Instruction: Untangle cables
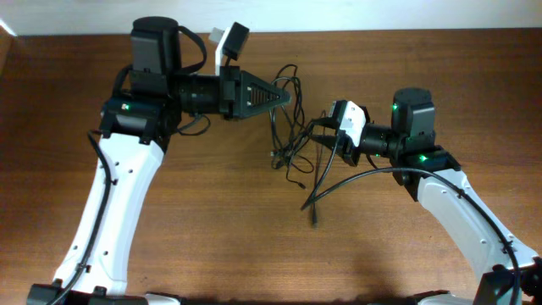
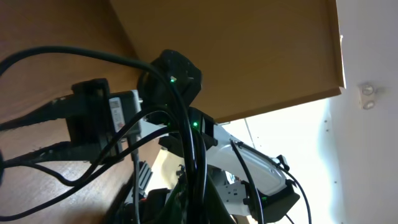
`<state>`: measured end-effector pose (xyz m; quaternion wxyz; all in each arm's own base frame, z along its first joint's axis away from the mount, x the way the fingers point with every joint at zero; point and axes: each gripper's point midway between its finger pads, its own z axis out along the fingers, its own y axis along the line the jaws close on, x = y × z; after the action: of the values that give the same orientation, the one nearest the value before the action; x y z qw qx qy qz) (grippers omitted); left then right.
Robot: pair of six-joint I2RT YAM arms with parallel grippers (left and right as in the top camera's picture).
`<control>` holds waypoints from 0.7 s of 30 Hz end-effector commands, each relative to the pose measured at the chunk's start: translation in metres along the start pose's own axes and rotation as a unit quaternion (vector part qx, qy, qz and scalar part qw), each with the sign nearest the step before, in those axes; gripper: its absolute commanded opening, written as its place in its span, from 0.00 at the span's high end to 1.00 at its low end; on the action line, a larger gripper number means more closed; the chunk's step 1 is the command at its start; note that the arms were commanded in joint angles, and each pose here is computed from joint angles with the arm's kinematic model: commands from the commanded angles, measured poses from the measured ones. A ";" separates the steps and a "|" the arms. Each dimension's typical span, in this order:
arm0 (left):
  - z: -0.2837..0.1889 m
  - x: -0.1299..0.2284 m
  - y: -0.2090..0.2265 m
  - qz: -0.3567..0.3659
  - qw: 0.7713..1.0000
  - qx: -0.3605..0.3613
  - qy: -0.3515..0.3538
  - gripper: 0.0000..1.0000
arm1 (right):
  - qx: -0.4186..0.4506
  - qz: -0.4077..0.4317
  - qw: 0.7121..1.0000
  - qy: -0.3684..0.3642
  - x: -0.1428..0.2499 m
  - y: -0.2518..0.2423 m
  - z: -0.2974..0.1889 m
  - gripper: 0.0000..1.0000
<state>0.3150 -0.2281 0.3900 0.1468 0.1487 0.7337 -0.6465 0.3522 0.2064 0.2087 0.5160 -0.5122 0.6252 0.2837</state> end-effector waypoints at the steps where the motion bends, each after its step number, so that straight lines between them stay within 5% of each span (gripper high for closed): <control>1: 0.007 0.000 -0.003 -0.014 1.000 -0.002 0.003 1.00 | -0.007 0.005 1.000 0.002 -0.001 0.003 0.002 0.61; 10: 0.010 -0.002 -0.003 -0.057 0.998 -0.006 -0.001 1.00 | -0.040 -0.002 0.999 0.001 -0.007 0.025 0.018 0.59; 12: 0.010 -0.004 -0.005 -0.057 0.998 -0.004 -0.003 1.00 | -0.040 -0.001 0.999 0.001 -0.006 0.025 0.018 0.70; 14: 0.010 -0.005 -0.006 -0.049 0.999 -0.002 -0.005 1.00 | -0.042 0.002 0.999 0.002 -0.004 0.025 0.020 0.94; 21: 0.010 -0.011 0.000 -0.029 0.999 -0.019 -0.020 1.00 | -0.097 -0.001 0.990 -0.102 -0.055 0.034 0.013 0.96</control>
<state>0.3226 -0.2369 0.3919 0.1297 0.1008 0.7469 -0.6443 0.3332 0.2387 0.2268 0.5295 -0.5414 0.5644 0.3285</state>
